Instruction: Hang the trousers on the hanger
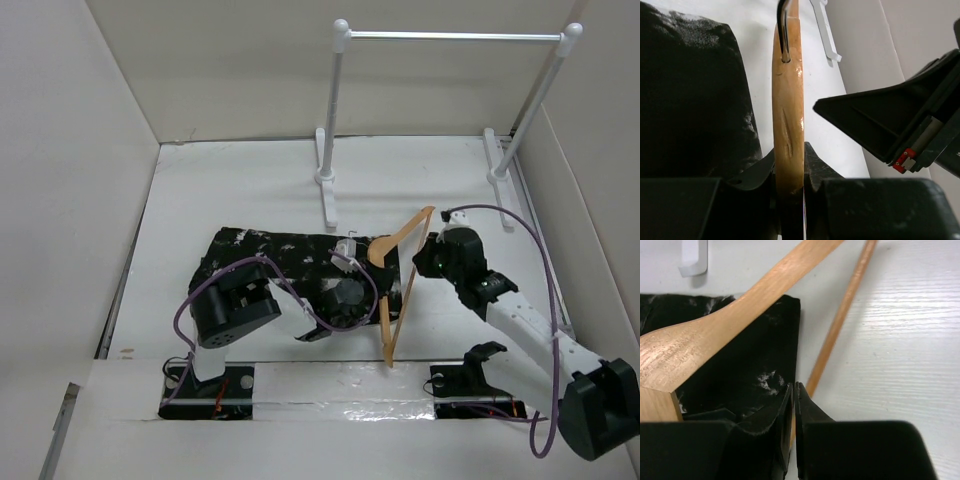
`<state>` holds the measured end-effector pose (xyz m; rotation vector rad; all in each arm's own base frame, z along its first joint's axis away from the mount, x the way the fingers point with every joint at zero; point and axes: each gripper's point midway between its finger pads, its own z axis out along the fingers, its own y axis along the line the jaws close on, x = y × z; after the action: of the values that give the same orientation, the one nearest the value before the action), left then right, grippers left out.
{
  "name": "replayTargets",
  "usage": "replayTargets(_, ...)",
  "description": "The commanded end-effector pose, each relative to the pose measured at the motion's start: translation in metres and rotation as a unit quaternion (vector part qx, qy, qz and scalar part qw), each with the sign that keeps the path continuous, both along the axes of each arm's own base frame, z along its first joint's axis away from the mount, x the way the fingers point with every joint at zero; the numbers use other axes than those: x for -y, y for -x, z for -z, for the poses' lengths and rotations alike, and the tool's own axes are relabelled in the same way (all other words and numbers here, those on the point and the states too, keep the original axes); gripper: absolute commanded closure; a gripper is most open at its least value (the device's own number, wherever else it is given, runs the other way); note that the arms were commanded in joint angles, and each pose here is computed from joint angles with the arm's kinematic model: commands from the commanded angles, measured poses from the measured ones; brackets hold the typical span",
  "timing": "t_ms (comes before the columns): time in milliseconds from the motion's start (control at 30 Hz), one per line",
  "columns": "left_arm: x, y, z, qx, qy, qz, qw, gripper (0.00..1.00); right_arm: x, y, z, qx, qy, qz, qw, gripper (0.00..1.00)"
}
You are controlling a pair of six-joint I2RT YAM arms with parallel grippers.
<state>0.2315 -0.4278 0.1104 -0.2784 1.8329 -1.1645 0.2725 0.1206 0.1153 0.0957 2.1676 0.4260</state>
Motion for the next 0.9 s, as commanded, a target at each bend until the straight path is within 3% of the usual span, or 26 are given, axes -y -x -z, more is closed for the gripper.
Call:
replayTargets(0, 0.004, -0.008, -0.027, 0.012, 0.080, -0.023, 0.996, 1.00, -0.028, -0.014, -0.020, 0.046, -0.031, -0.070, 0.996, 0.86)
replayTargets(133, 0.003, -0.011, -0.018, 0.000, 0.086, -0.035, 0.996, 1.00, -0.033, -0.022, -0.005, 0.022, -0.038, -0.085, 0.995, 0.73)
replayTargets(233, -0.001, -0.013, -0.012, -0.004, 0.082, -0.045, 0.996, 1.00, -0.032, -0.029, 0.011, 0.005, -0.039, -0.065, 0.997, 0.57)
replayTargets(267, -0.003, -0.013, -0.010, -0.003, 0.080, -0.048, 0.996, 1.00, -0.029, -0.032, 0.016, 0.002, -0.039, -0.056, 0.998, 0.48)
replayTargets(367, -0.003, -0.009, -0.008, -0.005, 0.077, -0.046, 0.996, 1.00, -0.036, -0.033, 0.033, -0.021, -0.044, -0.067, 0.997, 0.41)
replayTargets(533, 0.000, -0.009, 0.001, -0.006, 0.065, -0.042, 0.997, 1.00, -0.048, -0.031, 0.054, -0.040, -0.063, -0.086, 0.994, 0.41)
replayTargets(700, 0.001, -0.011, 0.018, -0.019, 0.058, -0.041, 0.997, 1.00, -0.043, -0.031, 0.058, -0.046, -0.036, -0.071, 0.996, 0.48)
replayTargets(867, 0.003, -0.011, 0.018, -0.024, 0.071, -0.038, 0.996, 1.00, -0.037, -0.034, 0.053, -0.040, -0.023, -0.055, 0.997, 0.40)
